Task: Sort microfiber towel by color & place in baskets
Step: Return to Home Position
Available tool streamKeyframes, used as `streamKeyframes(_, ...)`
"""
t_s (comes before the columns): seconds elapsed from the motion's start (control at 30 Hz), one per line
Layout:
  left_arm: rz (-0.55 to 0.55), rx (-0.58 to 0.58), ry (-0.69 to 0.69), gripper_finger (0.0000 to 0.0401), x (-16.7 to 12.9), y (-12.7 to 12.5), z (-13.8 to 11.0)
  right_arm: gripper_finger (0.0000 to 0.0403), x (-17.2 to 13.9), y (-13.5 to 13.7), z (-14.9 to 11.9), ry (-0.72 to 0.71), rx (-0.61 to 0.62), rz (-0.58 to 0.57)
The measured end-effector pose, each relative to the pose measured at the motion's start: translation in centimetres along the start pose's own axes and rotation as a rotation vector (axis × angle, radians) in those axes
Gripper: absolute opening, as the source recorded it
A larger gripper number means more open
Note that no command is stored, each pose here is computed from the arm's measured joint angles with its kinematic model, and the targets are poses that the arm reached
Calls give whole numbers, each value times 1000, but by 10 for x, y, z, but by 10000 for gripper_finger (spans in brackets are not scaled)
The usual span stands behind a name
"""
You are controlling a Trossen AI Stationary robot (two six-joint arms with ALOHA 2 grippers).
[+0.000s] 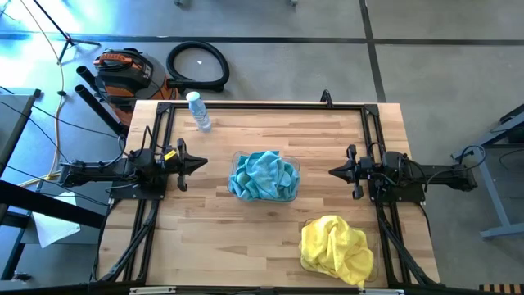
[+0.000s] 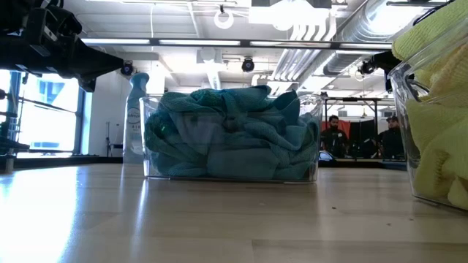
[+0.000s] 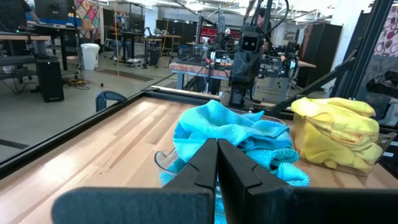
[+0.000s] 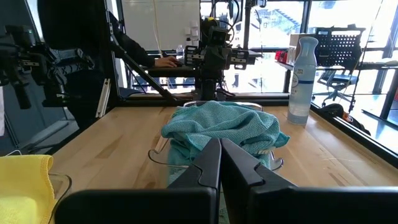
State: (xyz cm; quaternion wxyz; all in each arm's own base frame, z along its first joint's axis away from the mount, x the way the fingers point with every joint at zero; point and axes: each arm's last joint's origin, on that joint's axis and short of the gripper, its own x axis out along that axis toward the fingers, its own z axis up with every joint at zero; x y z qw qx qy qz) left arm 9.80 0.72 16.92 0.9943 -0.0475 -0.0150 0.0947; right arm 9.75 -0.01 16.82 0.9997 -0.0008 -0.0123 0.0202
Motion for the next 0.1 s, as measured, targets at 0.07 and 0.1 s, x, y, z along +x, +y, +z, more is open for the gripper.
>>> streamKeyframes(0.07, 0, 0, 0, 0, 0, 0, 0, 1, 0, 0, 0, 0, 0, 0)
streamKeyframes(0.1, 0, 0, 0, 0, 0, 0, 0, 1, 0, 0, 0, 0, 0, 0)
